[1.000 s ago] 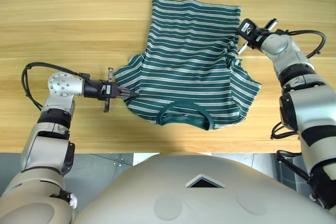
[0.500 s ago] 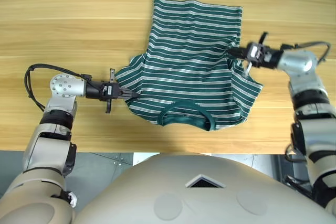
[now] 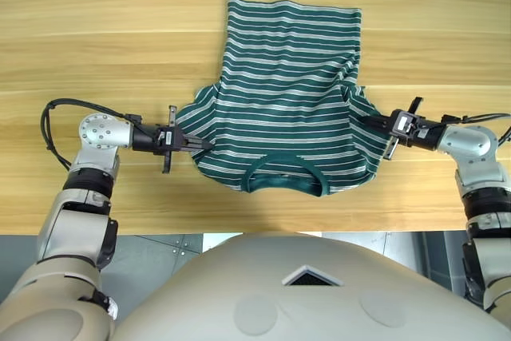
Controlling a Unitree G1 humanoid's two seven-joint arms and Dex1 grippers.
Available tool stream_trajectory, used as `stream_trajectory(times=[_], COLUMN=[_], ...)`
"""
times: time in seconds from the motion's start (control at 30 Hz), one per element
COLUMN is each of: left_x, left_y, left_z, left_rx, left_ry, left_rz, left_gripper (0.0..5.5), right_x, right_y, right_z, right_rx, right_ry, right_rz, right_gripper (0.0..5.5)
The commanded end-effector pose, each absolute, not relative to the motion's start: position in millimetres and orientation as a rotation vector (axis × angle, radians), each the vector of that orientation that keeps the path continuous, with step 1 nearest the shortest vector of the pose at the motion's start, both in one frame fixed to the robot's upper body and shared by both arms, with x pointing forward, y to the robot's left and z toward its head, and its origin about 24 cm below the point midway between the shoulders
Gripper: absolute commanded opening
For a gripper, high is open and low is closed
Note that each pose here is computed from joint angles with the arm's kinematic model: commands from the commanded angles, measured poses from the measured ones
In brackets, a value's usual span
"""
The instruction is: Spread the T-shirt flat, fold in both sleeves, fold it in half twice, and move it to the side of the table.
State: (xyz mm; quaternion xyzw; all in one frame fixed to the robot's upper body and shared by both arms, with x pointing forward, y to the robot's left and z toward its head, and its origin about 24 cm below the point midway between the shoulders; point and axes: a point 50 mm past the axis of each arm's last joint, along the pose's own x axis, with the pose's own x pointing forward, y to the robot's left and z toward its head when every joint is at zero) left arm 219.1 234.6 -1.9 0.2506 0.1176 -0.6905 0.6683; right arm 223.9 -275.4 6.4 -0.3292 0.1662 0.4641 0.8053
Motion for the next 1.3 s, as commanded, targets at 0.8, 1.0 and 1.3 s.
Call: stream_trajectory(times=[0.8,1.0,1.3], left_x=[239,236,236], left_y=[247,274,269], left_z=[58,81,37], left_rx=[0.461,0.560,0.998], left_ry=[-0.015,-0.009,0.190], left_rz=[-1.452,-1.365,-1.240], left_gripper=[0.03,0.17,1.37], right_x=[198,200,198], right_y=[-310,-310,-309], right_z=[48,52,51], right_rx=[-0.546,-0.537,-0.527], right_ry=[0.133,0.105,0.105], right_rz=[0.816,0.792,0.798], right_gripper=[0.01,0.00,0.00])
